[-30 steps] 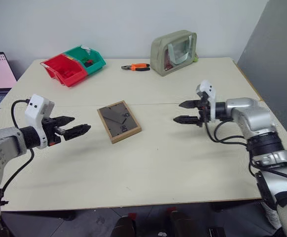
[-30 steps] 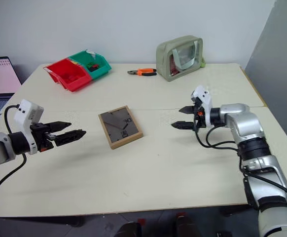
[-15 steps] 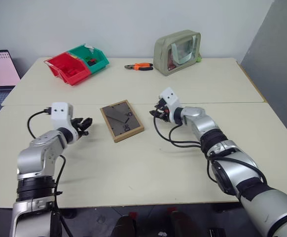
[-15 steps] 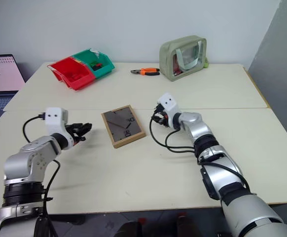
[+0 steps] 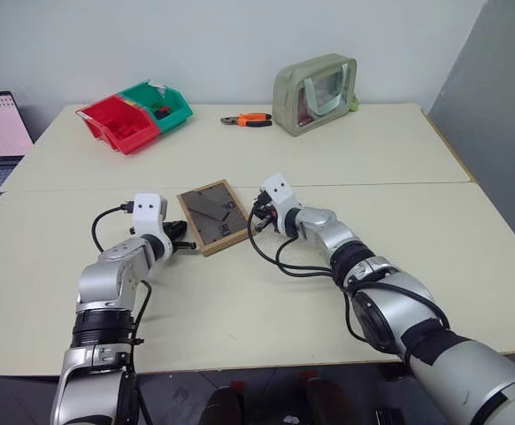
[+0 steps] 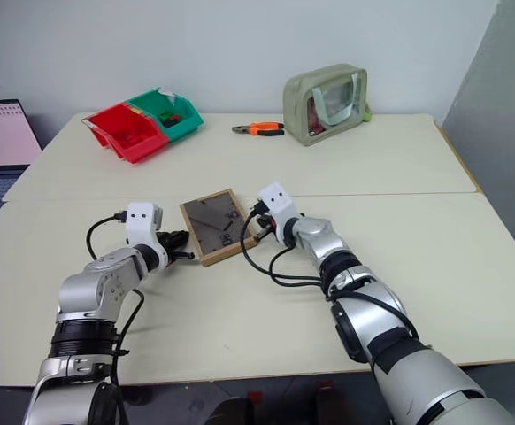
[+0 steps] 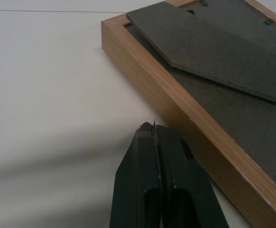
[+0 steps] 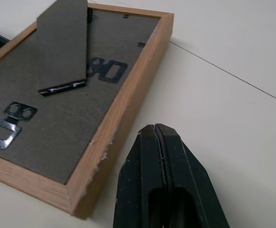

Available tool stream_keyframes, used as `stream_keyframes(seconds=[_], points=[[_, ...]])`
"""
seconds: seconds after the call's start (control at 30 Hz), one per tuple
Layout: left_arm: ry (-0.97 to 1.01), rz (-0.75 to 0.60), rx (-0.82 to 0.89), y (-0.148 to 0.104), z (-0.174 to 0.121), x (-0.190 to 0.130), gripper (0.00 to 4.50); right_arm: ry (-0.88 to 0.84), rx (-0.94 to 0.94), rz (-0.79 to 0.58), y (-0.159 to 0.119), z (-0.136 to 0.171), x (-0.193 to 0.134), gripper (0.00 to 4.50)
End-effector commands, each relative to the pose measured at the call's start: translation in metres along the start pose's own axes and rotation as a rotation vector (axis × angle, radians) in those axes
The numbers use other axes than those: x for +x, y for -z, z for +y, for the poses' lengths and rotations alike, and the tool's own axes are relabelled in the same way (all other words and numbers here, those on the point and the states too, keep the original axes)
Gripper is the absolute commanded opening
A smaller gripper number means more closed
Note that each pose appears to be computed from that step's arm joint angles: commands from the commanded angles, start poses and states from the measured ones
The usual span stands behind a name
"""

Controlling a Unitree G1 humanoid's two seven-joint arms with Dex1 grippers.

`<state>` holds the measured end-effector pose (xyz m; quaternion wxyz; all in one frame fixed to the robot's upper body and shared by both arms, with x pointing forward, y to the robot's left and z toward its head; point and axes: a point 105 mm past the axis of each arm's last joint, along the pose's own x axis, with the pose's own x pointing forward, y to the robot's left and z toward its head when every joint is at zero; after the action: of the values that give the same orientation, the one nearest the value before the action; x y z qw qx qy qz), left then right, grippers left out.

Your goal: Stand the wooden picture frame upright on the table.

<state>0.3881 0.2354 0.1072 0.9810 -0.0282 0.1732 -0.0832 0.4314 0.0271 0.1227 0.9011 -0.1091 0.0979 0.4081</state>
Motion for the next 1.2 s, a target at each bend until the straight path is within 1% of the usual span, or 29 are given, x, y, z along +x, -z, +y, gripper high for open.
stream_keyframes(seconds=[0.03, 0.13, 0.23, 0.37, 0.43, 0.5, 0.57, 0.67, 0.8, 0.9, 1.03, 1.2], points=[[0.063, 0.018, 0.021, 0.000, -0.016, 0.001, 0.01, -0.049, -0.012, -0.046, -0.011, 0.009, 0.002, 0.00], [0.138, 0.045, 0.013, 0.004, -0.033, 0.001, 0.01, -0.145, -0.023, -0.047, -0.008, 0.024, 0.002, 0.00], [0.176, 0.074, 0.045, 0.009, -0.043, 0.001, 0.01, -0.234, -0.029, -0.025, 0.002, 0.037, 0.000, 0.00], [0.207, 0.115, 0.081, 0.018, -0.051, -0.001, 0.01, -0.279, -0.030, -0.021, 0.008, 0.044, -0.006, 0.00], [0.261, 0.148, 0.110, 0.026, -0.064, -0.007, 0.01, -0.308, -0.039, -0.014, 0.012, 0.047, -0.014, 0.00], [0.341, 0.196, 0.129, 0.039, -0.083, -0.016, 0.01, -0.322, -0.046, -0.011, 0.017, 0.048, -0.025, 0.00], [0.389, 0.236, 0.147, 0.051, -0.093, -0.024, 0.01, -0.319, -0.043, -0.004, 0.020, 0.050, -0.035, 0.00], [0.393, 0.257, 0.160, 0.059, -0.097, -0.029, 0.01, -0.320, -0.059, 0.027, 0.027, 0.054, -0.051, 0.00], [0.419, 0.274, 0.170, 0.060, -0.104, -0.039, 0.01, -0.328, -0.099, 0.091, 0.043, 0.058, -0.077, 0.00], [0.432, 0.303, 0.185, 0.065, -0.103, -0.050, 0.01, -0.317, -0.117, 0.128, 0.050, 0.055, -0.095, 0.00], [0.420, 0.337, 0.213, 0.068, -0.091, -0.062, 0.01, -0.253, -0.147, 0.174, 0.056, 0.037, -0.112, 0.00], [0.380, 0.338, 0.217, 0.063, -0.077, -0.060, 0.01, -0.175, -0.172, 0.216, 0.058, 0.009, -0.126, 0.00]])
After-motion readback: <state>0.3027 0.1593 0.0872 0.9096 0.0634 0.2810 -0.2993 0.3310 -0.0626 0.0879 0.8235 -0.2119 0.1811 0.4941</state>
